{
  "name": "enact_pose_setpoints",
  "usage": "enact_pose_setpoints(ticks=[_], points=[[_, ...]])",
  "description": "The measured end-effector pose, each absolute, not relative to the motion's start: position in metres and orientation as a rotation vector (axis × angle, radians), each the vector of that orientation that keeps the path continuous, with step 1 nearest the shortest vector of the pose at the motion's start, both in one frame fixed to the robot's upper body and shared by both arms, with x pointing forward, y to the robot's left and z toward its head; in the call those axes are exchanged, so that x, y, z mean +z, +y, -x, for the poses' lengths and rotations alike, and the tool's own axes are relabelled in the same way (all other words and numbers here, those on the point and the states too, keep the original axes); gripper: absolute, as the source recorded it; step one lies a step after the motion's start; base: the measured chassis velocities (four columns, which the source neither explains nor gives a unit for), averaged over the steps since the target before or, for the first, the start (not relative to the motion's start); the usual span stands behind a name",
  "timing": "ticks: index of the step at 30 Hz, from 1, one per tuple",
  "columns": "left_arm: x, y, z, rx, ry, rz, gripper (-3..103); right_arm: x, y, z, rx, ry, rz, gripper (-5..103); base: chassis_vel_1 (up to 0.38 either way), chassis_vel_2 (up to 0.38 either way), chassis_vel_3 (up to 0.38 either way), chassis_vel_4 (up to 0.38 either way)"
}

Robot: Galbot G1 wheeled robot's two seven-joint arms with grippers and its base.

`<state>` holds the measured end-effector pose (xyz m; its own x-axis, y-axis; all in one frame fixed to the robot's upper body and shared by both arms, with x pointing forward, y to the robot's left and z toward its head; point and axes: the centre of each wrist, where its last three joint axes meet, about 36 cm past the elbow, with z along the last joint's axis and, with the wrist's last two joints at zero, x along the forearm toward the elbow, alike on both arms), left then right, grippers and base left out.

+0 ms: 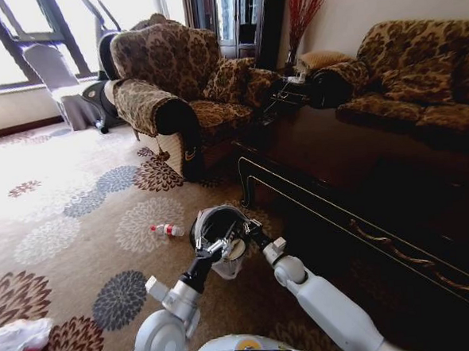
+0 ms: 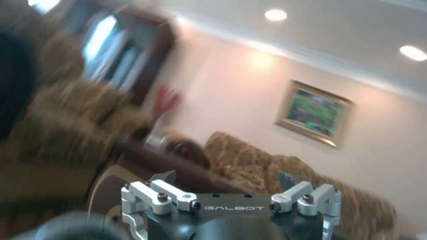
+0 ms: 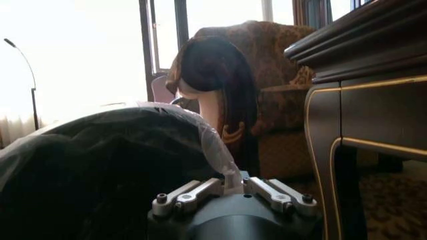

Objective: Pick up the trash from the ground and place it into the trash bin.

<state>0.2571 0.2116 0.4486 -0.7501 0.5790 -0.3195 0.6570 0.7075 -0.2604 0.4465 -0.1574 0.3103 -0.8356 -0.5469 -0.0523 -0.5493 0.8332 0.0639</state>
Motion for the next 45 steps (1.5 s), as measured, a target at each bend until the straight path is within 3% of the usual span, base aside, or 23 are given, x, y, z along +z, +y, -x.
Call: enact_pose_setpoints(ticks=[1, 5, 11, 13, 17, 23, 26, 29, 30, 32, 33, 36, 37, 38, 39, 40, 42, 45], points=[[0.449, 0.212, -0.257, -0.534, 2.701, -0.991, 100, 0.310, -0.157, -0.446, 0.119, 2.977, 0.890, 0, 0.000, 0.000, 0.000, 0.000], [0.478, 0.239, -0.277, -0.170, 2.502, -0.928, 100, 0.317, -0.164, -0.441, 0.154, 3.014, 0.880, 0, 0.000, 0.000, 0.000, 0.000], [0.497, 0.282, -0.303, 0.026, 2.524, -0.638, 100, 0.325, -0.171, -0.433, 0.204, 3.036, 0.861, 0, 0.000, 0.000, 0.000, 0.000], [0.477, 0.313, -0.329, 0.159, 2.654, -0.378, 100, 0.329, -0.175, -0.428, 0.224, 3.040, 0.837, 0, 0.000, 0.000, 0.000, 0.000], [0.423, 0.350, -0.368, 0.367, 2.803, -0.185, 100, 0.335, -0.185, -0.418, 0.229, 3.034, 0.807, 0, 0.000, 0.000, 0.000, 0.000], [0.359, 0.376, -0.398, 0.458, 3.013, -0.183, 100, 0.344, -0.205, -0.408, 0.176, 3.008, 0.743, 0, 0.000, 0.000, 0.000, 0.000], [0.343, 0.366, -0.408, 0.369, 3.134, -0.107, 100, 0.347, -0.214, -0.402, 0.157, 3.001, 0.714, 0, 0.000, 0.000, 0.000, 0.000], [0.346, 0.317, -0.419, -0.080, 3.381, 0.259, 101, 0.352, -0.223, -0.390, 0.160, 2.997, 0.684, 0, 0.000, 0.000, 0.000, 0.000], [0.346, 0.317, -0.419, -0.080, 3.381, 0.259, 101, 0.352, -0.223, -0.390, 0.160, 2.997, 0.684, 0, 0.000, 0.000, 0.000, 0.000], [0.361, 0.286, -0.433, -0.453, 3.469, 0.439, 97, 0.353, -0.225, -0.382, 0.165, 2.994, 0.684, 0, 0.000, 0.000, 0.000, 0.000], [0.364, 0.281, -0.437, -0.520, 3.477, 0.475, 97, 0.353, -0.225, -0.380, 0.167, 2.994, 0.686, 0, 0.000, 0.000, 0.000, 0.000], [0.368, 0.273, -0.445, -0.627, 3.478, 0.546, 96, 0.353, -0.225, -0.377, 0.169, 2.993, 0.689, 0, 0.000, 0.000, 0.000, 0.000], [0.371, 0.270, -0.451, -0.709, 3.473, 0.600, 96, 0.353, -0.225, -0.376, 0.171, 2.992, 0.688, 0, 0.000, 0.000, 0.000, 0.000], [0.380, 0.268, -0.462, -0.927, 3.452, 0.697, 96, 0.354, -0.225, -0.372, 0.178, 2.989, 0.688, 0, 0.000, 0.000, 0.000, 0.000], [0.380, 0.268, -0.462, -0.927, 3.452, 0.697, 96, 0.354, -0.225, -0.372, 0.178, 2.989, 0.688, 0, 0.000, 0.000, 0.000, 0.000], [0.386, 0.270, -0.470, -1.121, 3.418, 0.774, 95, 0.354, -0.224, -0.368, 0.187, 2.990, 0.690, 0, 0.000, 0.000, 0.000, 0.000], [0.387, 0.277, -0.480, -1.335, 3.354, 0.880, 94, 0.351, -0.223, -0.364, 0.195, 2.996, 0.690, 0, -0.043, 0.060, 0.041, -0.033], [0.383, 0.284, -0.486, -1.469, 3.297, 0.952, 94, 0.348, -0.222, -0.361, 0.194, 2.999, 0.687, 0, -0.084, 0.070, 0.080, -0.046]])
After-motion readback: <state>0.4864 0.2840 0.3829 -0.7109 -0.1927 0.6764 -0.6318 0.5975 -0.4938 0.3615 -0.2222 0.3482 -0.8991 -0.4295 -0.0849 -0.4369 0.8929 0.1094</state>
